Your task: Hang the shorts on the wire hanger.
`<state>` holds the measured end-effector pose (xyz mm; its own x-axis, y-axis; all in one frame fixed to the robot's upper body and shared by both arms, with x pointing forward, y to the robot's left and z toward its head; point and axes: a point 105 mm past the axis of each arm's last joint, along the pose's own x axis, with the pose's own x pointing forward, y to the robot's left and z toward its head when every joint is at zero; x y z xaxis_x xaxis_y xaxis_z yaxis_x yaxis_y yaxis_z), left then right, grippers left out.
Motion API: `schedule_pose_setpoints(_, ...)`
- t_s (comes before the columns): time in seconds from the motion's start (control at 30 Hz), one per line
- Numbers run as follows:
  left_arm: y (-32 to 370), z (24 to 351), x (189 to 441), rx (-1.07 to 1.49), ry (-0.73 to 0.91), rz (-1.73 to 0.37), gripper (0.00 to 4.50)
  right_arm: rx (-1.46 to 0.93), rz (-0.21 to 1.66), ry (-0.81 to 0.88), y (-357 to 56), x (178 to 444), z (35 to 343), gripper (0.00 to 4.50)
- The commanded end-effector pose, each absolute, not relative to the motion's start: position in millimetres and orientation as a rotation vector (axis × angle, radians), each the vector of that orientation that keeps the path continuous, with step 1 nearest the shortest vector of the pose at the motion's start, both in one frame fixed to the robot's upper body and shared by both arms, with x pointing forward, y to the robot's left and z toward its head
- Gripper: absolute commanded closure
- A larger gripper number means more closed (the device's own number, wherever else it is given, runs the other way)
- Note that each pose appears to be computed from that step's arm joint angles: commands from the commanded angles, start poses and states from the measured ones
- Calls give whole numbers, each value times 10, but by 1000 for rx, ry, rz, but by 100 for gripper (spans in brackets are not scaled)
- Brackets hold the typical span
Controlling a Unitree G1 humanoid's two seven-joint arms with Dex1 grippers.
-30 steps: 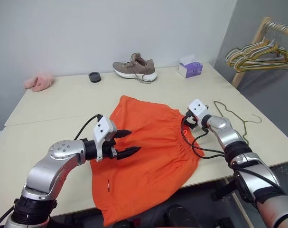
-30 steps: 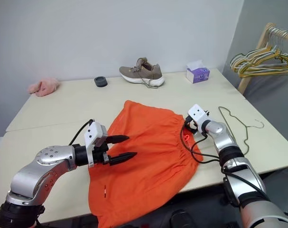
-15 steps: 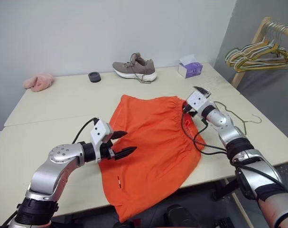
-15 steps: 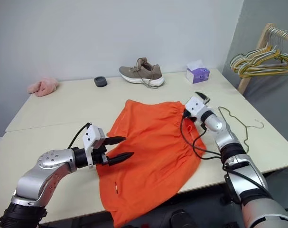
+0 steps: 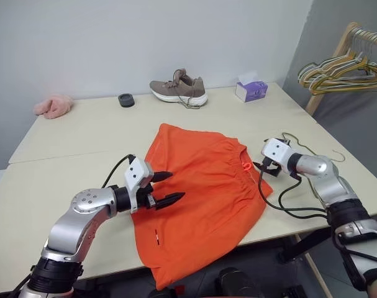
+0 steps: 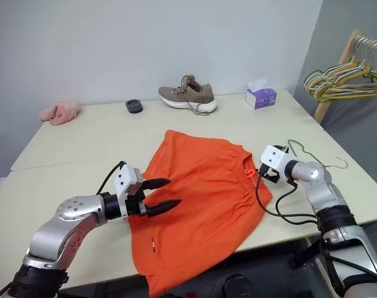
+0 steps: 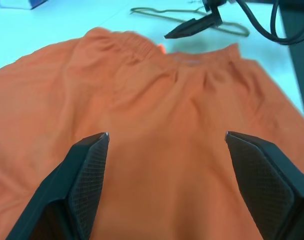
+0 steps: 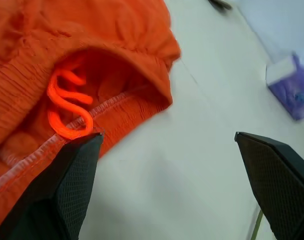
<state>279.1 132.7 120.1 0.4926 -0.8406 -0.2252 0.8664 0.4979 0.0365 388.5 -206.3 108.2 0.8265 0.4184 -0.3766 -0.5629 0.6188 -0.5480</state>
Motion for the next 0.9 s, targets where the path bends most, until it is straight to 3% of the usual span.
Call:
schedule_pose_setpoints(0.03, 1146, 1468, 2752, 142, 102, -1111, 57, -511, 425, 229, -2357, 3812, 1307, 0)
schedule_pose_setpoints(0.2, 1019, 1574, 2721, 148, 82, -1172, 57, -374, 205, 322, -2720, 3697, 1136, 0)
schedule_pose_setpoints(0.43, 959, 1631, 2753, 176, 59, -1214, 57, -316, -107, 364, -3190, 3765, 1015, 0)
schedule_pose_setpoints(0.67, 1007, 1493, 2771, 177, 67, -1213, 57, -237, -214, 426, -3416, 3810, 873, 0)
schedule_pose_setpoints(0.9, 1048, 1368, 2753, 180, 66, -1210, 57, -187, -203, 551, -3465, 3803, 631, 0)
